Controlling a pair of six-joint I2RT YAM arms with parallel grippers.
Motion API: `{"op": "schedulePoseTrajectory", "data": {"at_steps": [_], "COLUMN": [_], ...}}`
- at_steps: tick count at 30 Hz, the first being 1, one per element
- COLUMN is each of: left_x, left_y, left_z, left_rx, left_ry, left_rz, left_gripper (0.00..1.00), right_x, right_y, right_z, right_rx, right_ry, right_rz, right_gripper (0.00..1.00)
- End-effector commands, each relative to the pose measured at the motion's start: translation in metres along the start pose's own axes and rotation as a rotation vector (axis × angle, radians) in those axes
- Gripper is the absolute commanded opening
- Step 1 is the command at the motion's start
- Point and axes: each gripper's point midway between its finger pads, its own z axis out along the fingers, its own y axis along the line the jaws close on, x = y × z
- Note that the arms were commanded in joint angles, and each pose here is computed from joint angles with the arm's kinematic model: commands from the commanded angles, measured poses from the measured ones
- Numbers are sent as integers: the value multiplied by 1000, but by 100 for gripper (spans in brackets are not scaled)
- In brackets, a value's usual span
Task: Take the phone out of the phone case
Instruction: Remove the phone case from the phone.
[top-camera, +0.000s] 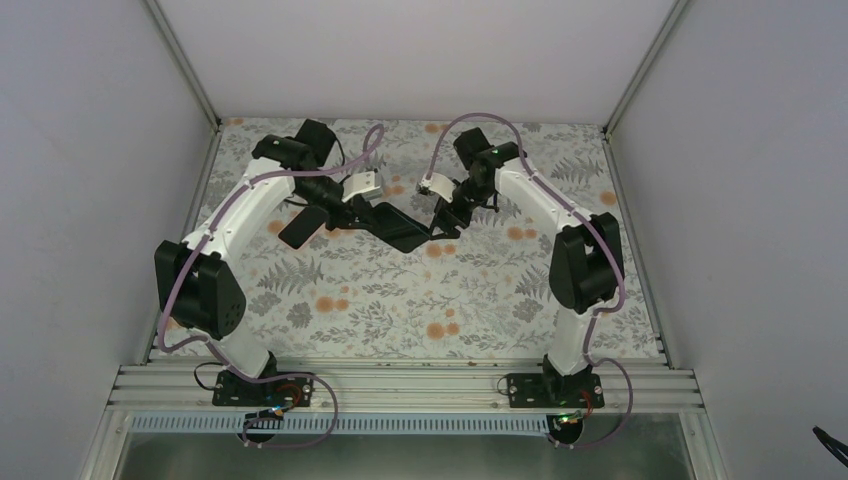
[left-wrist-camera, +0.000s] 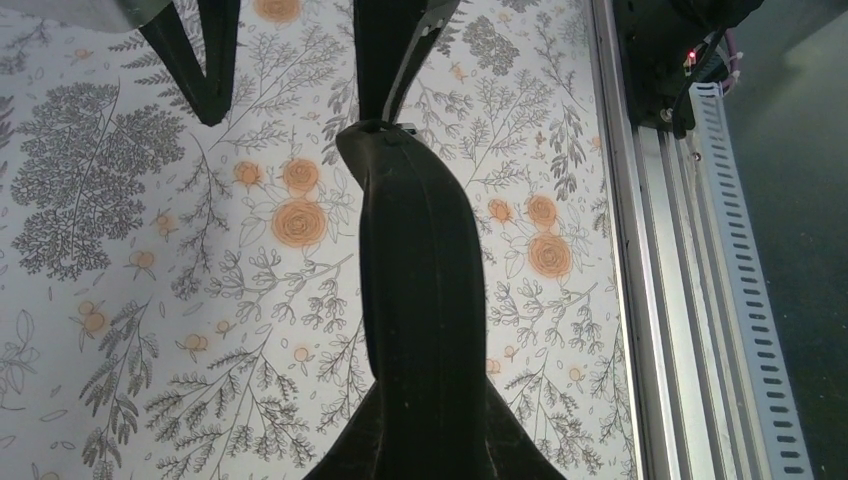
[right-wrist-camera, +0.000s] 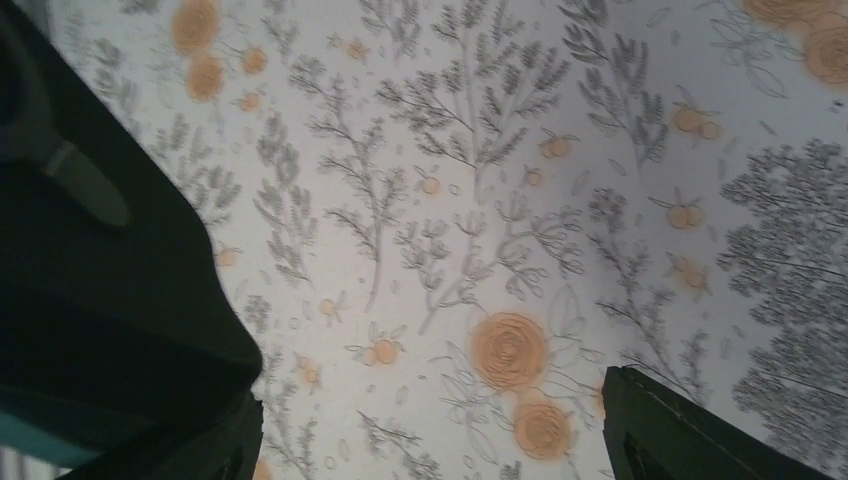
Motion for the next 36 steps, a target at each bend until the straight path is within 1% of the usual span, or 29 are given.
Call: {"op": "schedulePoseTrajectory", "data": {"at_steps": [1, 5, 8, 11, 14, 17, 20, 25, 28, 30, 36], "left_x": [-41, -63, -80, -88, -84, -76, -72, -74, -80, -83, -87], "left_y": [-52, -44, -38, -32, -22, -6, 10, 27, 38, 49, 90], "left_z": [1, -14, -22, -22, -17, -17, -26, -37, -42, -42, -46], "left_rx": [203, 171, 155, 157, 159, 131, 97, 30, -17, -57, -303], "left_ry": [-154, -200, -229, -244, -237, -229, -250, -289, -303, -309, -295], "left_rz": [38, 77, 105, 114, 101, 81, 70, 68, 76, 65, 62], "left_gripper": [2, 2, 2, 2, 2, 2, 2, 2, 2, 2, 2], "right_x": [-73, -73, -78, -94, -112, -122, -129, -133, -136, -142, -156], "right_y": [20, 46, 57, 70, 93, 114, 125, 124, 130, 139, 167], "right_z": [-21, -4, -4, -22, -53, -77, -90, -89, -90, -91, -77], "right_rx": [-121, -203, -238, -269, -331, -431, -502, -556, -657, -721, -835], "right_ry": [-302, -296, -330, -421, -531, -596, -643, -679, -702, -716, -674], "right_rz": [-107, -140, -162, -213, -284, -324, -331, -298, -270, -275, -270], "right_gripper": [84, 84, 83, 83, 85, 85, 84, 84, 83, 81, 80]}}
